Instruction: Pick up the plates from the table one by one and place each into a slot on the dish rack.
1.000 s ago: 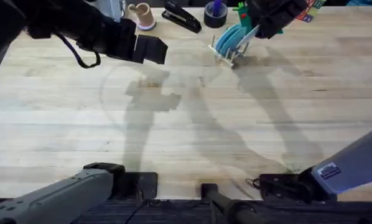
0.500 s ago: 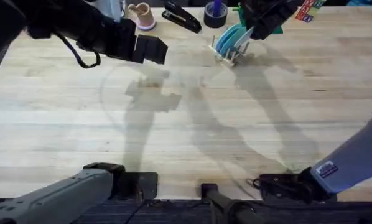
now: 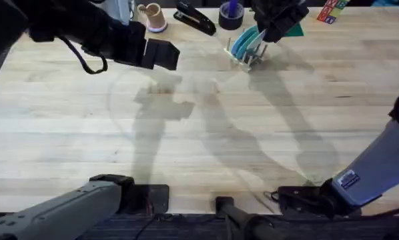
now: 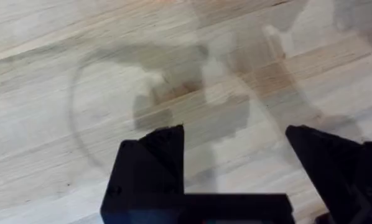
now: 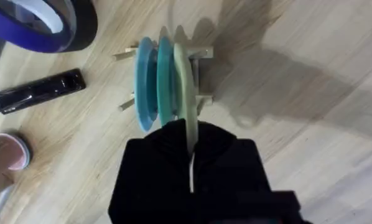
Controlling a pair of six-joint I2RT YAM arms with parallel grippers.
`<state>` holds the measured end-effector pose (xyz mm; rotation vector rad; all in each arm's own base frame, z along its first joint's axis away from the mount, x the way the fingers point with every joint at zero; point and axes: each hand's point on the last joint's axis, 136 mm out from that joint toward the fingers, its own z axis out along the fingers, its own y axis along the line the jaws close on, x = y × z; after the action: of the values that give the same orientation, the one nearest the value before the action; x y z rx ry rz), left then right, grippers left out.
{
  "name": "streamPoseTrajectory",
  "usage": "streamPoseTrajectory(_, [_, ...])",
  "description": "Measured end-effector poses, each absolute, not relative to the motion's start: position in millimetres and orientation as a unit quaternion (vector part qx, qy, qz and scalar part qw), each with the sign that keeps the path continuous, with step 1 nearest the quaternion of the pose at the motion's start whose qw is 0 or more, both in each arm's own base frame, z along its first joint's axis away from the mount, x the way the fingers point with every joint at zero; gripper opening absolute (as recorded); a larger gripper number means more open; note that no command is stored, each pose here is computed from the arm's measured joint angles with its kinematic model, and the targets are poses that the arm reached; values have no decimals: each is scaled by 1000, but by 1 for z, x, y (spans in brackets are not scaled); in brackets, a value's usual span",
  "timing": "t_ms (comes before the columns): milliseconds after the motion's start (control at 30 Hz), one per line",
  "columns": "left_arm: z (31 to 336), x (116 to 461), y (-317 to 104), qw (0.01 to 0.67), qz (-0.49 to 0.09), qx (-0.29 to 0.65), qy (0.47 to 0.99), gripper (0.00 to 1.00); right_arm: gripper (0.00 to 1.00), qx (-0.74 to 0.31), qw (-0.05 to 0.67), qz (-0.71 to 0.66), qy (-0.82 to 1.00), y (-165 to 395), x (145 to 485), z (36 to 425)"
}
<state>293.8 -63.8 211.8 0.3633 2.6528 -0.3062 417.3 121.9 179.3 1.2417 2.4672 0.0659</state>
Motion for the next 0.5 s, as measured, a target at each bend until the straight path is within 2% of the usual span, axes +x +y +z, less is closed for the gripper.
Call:
streamPoseTrajectory(300, [212, 294, -64, 221, -111, 131, 960, 994, 33, 443, 187, 22, 876, 120, 418, 178])
streamPoseTrajectory(500, [212, 294, -64, 221, -111, 131, 960, 995, 33, 442, 166, 0, 882, 122, 421, 152])
